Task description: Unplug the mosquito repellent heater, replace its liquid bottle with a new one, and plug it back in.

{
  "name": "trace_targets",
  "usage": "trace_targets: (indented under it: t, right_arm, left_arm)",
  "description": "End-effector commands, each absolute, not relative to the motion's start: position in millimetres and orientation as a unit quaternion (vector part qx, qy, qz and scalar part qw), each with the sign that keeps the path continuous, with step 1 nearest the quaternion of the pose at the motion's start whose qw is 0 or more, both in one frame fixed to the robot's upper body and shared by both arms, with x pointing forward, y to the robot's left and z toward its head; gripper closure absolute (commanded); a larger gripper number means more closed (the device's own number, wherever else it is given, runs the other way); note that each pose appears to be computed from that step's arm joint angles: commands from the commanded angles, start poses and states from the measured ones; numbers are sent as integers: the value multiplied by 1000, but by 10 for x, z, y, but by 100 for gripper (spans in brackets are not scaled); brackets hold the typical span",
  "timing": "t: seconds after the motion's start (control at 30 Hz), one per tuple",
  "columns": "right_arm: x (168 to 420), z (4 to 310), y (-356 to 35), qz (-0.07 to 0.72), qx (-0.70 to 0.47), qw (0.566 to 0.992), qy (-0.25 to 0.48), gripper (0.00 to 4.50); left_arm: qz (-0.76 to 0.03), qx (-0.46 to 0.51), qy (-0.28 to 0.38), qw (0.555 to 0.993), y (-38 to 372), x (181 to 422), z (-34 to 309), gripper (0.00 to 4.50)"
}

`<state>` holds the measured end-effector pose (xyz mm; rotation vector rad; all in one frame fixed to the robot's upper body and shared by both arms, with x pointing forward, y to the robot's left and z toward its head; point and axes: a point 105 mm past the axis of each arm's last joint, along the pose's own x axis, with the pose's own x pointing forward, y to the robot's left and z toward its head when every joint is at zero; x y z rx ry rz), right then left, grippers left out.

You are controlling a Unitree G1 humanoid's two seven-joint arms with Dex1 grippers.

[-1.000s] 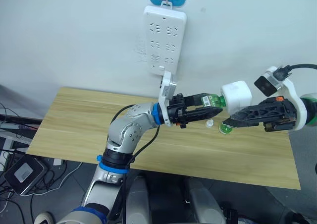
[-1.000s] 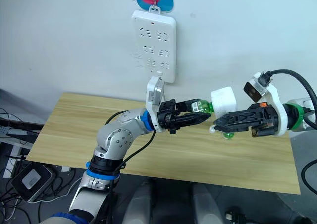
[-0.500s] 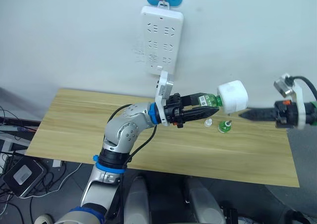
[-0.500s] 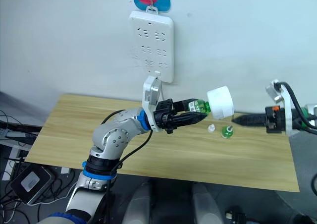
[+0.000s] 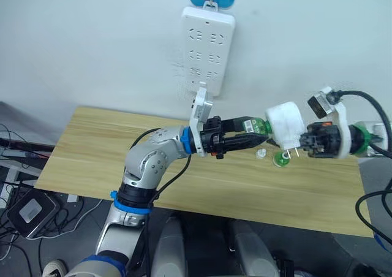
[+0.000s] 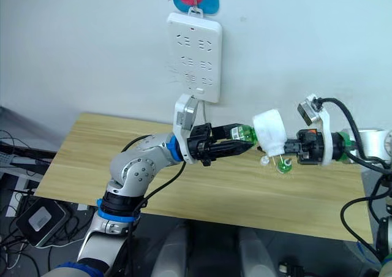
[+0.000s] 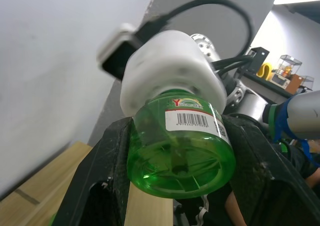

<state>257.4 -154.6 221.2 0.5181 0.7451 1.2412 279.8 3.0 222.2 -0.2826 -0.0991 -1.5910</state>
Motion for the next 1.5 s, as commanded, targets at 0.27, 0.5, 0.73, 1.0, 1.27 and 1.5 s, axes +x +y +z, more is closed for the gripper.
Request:
trace_targets:
  t: [0.27,0.5,0.73,1.0,1.27,1.5]
  right_arm:
    - [2348,2778,-1347,644,233,681,260,445]
    - [2708,3180,-1213,633,256,702,201,445]
    - [3080,2806,-1190,534,168,793,240,445]
    - [3048,2577,-1302,548,153,778,266,445]
    - [2809,2273,-1481,551,149,755,323,445]
    - [2505,2390,-1470,597,180,706,335,445]
  left_arm:
    - [-719,-116,-62,683,-6,2763,2285,223]
    - [-728,-110,-53,674,-32,2716,2231,223]
    - [-735,-111,-48,668,-32,2685,2222,223]
    - [-731,-113,-45,671,4,2691,2228,223]
    - [-716,-125,-49,685,30,2769,2270,223]
    - [-690,-108,-39,715,28,2898,2171,223]
